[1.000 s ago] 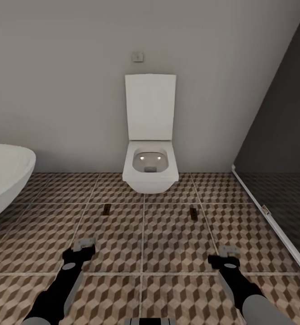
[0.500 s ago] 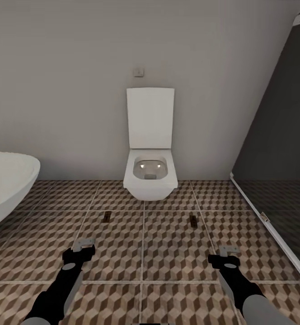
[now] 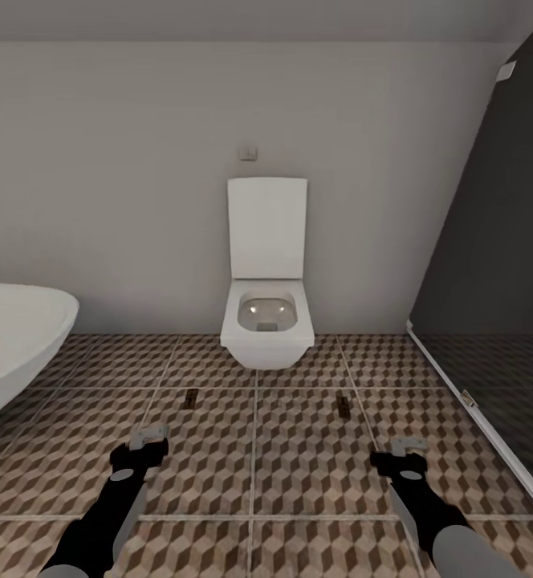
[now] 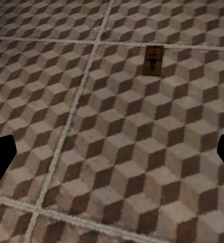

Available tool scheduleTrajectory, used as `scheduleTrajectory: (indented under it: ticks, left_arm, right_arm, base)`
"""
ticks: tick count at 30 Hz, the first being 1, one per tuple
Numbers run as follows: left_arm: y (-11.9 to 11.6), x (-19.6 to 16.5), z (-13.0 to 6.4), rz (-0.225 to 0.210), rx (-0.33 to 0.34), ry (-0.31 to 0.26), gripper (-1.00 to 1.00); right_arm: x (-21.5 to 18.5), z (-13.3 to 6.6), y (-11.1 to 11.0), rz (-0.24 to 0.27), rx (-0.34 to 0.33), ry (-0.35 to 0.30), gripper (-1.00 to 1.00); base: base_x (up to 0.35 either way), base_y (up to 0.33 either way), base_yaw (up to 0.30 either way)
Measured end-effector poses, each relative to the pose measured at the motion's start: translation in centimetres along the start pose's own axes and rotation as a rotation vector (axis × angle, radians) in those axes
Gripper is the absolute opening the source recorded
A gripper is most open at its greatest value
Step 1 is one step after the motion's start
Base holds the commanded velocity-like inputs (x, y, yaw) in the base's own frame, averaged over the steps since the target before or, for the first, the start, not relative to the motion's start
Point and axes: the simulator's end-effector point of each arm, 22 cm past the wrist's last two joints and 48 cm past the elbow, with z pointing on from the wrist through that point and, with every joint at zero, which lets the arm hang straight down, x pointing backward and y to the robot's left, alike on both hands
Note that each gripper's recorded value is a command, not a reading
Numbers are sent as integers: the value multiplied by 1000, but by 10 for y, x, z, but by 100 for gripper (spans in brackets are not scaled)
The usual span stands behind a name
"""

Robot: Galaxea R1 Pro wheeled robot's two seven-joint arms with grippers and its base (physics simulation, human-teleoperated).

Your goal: Take the four mousetraps from the cabinet in the bathroom and place them on the bathroom floor. Make sure all four end up on the same floor surface, and ensure that at least two of them are either under or directly next to the same bathroom sink.

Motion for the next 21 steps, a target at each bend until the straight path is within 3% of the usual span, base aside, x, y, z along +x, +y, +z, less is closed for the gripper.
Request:
scheduleTrajectory:
  ticks: [21]
  left_arm:
    - [-13,-39,-26,-50,29,-72,100]
  right_arm:
    - [-46,-24,-8,36,9,-87,100]
  base:
    - [0,0,0]
